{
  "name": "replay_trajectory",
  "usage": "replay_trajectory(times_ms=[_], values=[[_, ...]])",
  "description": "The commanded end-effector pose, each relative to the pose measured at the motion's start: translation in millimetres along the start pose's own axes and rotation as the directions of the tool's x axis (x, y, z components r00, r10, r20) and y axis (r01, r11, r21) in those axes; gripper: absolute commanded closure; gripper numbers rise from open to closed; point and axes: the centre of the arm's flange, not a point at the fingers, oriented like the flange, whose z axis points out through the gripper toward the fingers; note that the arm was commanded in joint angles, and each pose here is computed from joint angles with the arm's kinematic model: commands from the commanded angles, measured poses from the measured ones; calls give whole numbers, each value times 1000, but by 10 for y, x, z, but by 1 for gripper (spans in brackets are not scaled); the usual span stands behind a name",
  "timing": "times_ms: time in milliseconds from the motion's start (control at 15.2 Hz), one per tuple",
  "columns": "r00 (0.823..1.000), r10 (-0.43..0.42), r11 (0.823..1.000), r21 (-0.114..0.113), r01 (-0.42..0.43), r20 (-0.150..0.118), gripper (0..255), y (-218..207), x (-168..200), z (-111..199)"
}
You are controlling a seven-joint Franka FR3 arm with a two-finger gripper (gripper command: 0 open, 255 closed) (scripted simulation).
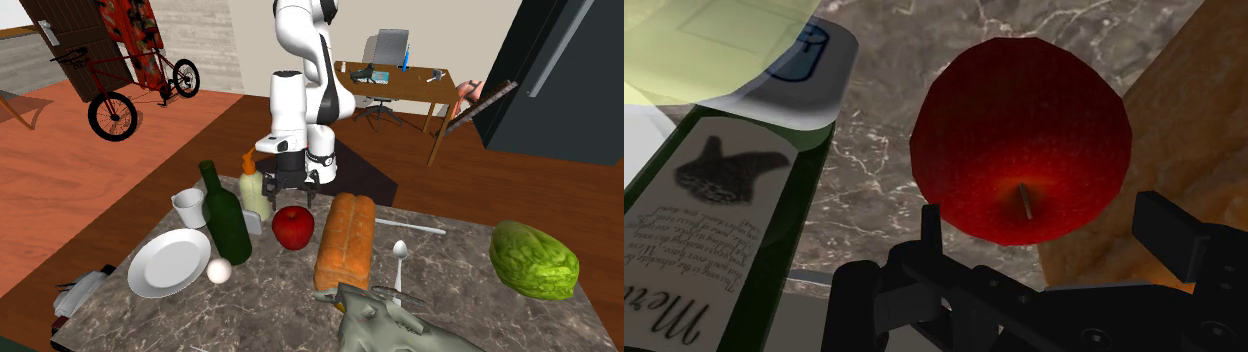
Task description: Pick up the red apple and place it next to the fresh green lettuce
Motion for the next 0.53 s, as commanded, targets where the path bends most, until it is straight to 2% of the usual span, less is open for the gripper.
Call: replay_trajectory(times_ms=[0, 264, 330, 462], values=[[1000, 0, 1000, 0, 0, 0, 0, 1, -4, 13], [1000, 0, 1000, 0, 0, 0, 0, 1, -4, 12], [1000, 0, 1000, 0, 0, 0, 255, 1, -4, 12], [1000, 0, 1000, 0, 0, 0, 255, 1, -4, 12]])
